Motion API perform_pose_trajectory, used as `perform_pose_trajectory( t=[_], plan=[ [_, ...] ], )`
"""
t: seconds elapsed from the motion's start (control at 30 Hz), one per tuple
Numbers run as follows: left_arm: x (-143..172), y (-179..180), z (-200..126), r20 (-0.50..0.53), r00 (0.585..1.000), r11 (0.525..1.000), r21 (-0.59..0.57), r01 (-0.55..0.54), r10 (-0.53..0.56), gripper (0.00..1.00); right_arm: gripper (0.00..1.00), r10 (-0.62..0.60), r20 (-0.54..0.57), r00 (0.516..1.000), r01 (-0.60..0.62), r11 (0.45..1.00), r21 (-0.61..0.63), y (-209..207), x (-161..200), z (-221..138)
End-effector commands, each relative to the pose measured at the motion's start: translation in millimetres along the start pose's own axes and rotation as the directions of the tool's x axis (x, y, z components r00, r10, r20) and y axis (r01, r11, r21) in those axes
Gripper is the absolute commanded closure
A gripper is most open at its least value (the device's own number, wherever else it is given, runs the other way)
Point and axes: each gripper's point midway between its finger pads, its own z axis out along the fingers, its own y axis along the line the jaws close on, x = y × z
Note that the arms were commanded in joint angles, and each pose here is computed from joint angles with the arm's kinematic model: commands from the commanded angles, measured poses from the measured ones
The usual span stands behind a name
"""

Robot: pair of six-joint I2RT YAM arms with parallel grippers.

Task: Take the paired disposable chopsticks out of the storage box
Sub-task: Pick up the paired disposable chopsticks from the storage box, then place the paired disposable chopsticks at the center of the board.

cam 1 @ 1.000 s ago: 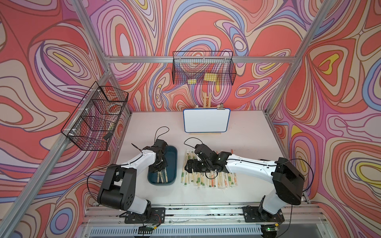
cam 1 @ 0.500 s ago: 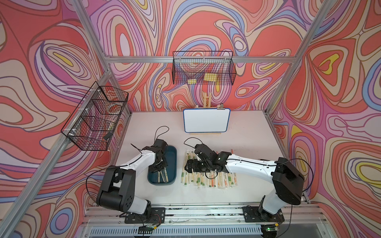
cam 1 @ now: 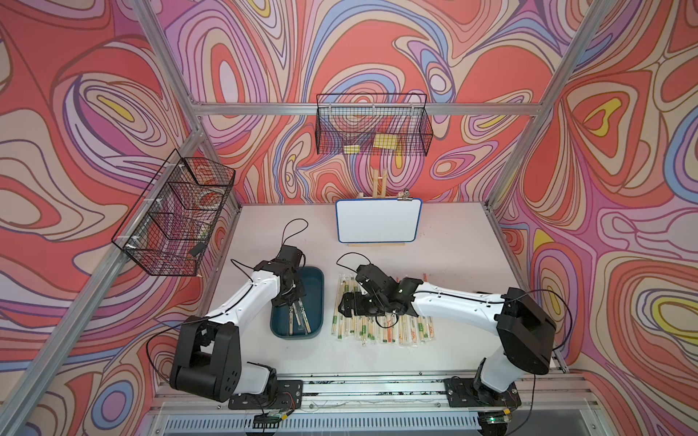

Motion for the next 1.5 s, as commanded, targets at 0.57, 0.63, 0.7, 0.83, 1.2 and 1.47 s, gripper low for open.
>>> perform_pose_trajectory(
  t=[0.57, 0.63, 0.7, 0.83, 1.2, 1.47],
  plan=[
    [-20.1, -45.9, -67.7, 0.056, 0.995, 0.973, 0.214, -0.089, 0.079, 1.0, 0.06, -0.021, 0.023, 1.0, 0.021, 1.0, 0.009, 2.5, -5.0, -3.7],
    [-18.4, -53.8, -70.3, 0.062, 0.993, 0.969, 0.224, -0.109, 0.097, 1.0, 0.06, -0.018, 0.028, 0.999, 0.018, 1.0, 0.011, 1.1, -5.2, -4.6],
    [-16.8, -63.8, -73.3, 0.075, 0.989, 0.964, 0.228, -0.141, 0.127, 1.0, 0.06, -0.015, 0.032, 0.999, 0.015, 1.0, 0.016, -1.0, -4.4, -5.6],
    [-9.3, -84.4, -72.8, 0.08, 0.98, 0.953, 0.231, -0.197, 0.183, 1.0, 0.06, -0.008, 0.035, 0.999, 0.008, 1.0, 0.023, -5.5, -1.3, -7.7],
    [18.8, -131.9, -41.8, 0.04, 0.95, 0.927, 0.211, -0.31, 0.309, 1.0, 0.06, 0.015, 0.039, 0.999, -0.017, 0.999, 0.052, -23.8, 12.5, -16.5],
    [33.7, -134.6, -5.8, -0.016, 0.94, 0.927, 0.172, -0.334, 0.342, 1.0, 0.06, 0.016, 0.04, 0.999, -0.018, 0.998, 0.063, -30.0, 17.0, -20.4]
  ],
)
